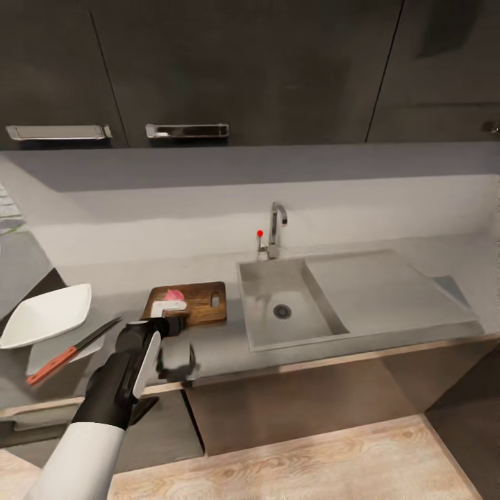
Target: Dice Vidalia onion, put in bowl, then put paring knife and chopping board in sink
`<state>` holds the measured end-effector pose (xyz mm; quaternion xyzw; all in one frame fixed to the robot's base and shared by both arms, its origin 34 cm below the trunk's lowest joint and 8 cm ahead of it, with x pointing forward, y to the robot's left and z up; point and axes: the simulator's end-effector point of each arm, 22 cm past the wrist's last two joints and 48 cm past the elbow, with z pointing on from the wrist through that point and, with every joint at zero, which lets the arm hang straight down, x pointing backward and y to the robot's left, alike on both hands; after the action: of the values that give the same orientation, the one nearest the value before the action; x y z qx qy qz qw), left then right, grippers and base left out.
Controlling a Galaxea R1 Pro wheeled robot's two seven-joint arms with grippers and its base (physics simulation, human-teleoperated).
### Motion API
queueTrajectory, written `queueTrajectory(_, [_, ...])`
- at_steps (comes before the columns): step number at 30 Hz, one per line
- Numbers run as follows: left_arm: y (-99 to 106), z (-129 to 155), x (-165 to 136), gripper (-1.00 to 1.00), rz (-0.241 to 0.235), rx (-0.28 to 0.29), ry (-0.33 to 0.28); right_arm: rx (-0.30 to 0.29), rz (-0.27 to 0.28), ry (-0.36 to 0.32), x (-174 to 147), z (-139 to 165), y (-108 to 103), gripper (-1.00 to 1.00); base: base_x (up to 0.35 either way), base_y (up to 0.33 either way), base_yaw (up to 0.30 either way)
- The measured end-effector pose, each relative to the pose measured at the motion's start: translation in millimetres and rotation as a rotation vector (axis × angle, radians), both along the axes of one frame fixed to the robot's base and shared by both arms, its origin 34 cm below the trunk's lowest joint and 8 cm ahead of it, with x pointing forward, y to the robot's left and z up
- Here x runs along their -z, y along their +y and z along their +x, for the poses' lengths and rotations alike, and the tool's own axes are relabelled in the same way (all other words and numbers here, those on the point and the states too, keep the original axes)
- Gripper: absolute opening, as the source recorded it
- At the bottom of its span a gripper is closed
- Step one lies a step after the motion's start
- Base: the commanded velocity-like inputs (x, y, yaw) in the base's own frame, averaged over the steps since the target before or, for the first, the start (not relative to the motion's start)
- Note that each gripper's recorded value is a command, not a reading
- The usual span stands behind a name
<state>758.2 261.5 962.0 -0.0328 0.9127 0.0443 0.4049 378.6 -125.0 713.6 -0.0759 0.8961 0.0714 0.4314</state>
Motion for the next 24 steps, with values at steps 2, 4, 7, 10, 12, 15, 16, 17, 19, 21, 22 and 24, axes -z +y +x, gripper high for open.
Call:
queueTrajectory(2, [-0.2, 0.0, 0.0, 1.0, 0.0, 0.0, 0.0, 0.0, 0.0, 0.0, 0.0, 0.0, 0.0, 1.0, -0.3, 0.0, 0.0])
queueTrajectory(4, [-0.3, 0.0, 0.0, 1.0, 0.0, 0.0, 0.0, 0.0, 0.0, 0.0, 0.0, 0.0, -0.1, 1.0, -0.3, 0.0, 0.0])
queueTrajectory(7, [-0.5, 0.0, 0.0, 1.0, -0.001, 0.0, 0.0, -0.001, 0.0, -0.001, -0.1, 0.0, 0.1, 1.0, -0.3, 0.0, 0.0])
queueTrajectory(10, [-0.7, 0.0, 0.0, 1.0, -0.001, 0.0, 0.0, -0.001, 0.0, -0.001, -0.1, 0.0, 0.1, 1.0, -0.3, 0.0, 0.0])
queueTrajectory(12, [-1.0, 0.0, 0.0, 1.0, -0.001, 0.001, 0.0, -0.001, 0.0, -0.001, -0.1, 0.0, 0.1, 1.0, -0.3, 0.0, 0.0])
queueTrajectory(15, [-1.3, 0.1, -0.4, 1.0, -0.001, 0.002, -0.001, -0.001, 0.0, -0.001, -0.3, 0.2, 0.2, 1.0, -0.3, 0.0, 0.0])
queueTrajectory(16, [-1.3, 0.2, -0.5, 1.0, -0.001, 0.002, -0.001, -0.001, 0.0, -0.001, -0.2, 0.1, 0.1, 1.0, -0.3, 0.0, 0.0])
queueTrajectory(17, [-1.2, 0.1, -0.4, 1.0, -0.001, 0.002, -0.001, 0.0, 0.0, -0.001, -0.2, 0.1, -0.1, 1.0, -0.3, 0.0, 0.0])
queueTrajectory(19, [-1.3, 0.2, -0.5, 1.0, -0.001, 0.002, -0.001, 0.0, -0.001, -0.002, -0.2, 0.3, -0.4, 1.0, -0.3, 0.0, 0.0])
queueTrajectory(21, [-1.4, 0.2, -0.6, 1.0, -0.001, 0.002, -0.001, 0.0, -0.001, -0.001, -0.1, 0.1, -0.7, 1.0, -0.3, 0.0, 0.0])
queueTrajectory(22, [-1.3, 0.2, -0.6, 1.0, -0.001, 0.002, -0.001, 0.0, -0.002, -0.002, -0.1, 0.1, -0.9, 1.0, -0.3, 0.0, 0.0])
queueTrajectory(24, [-1.4, 0.2, -0.7, 1.0, -0.001, 0.002, -0.002, 0.0, -0.002, -0.002, -0.1, 0.2, -1.0, 1.0, -0.3, 0.0, 0.0])
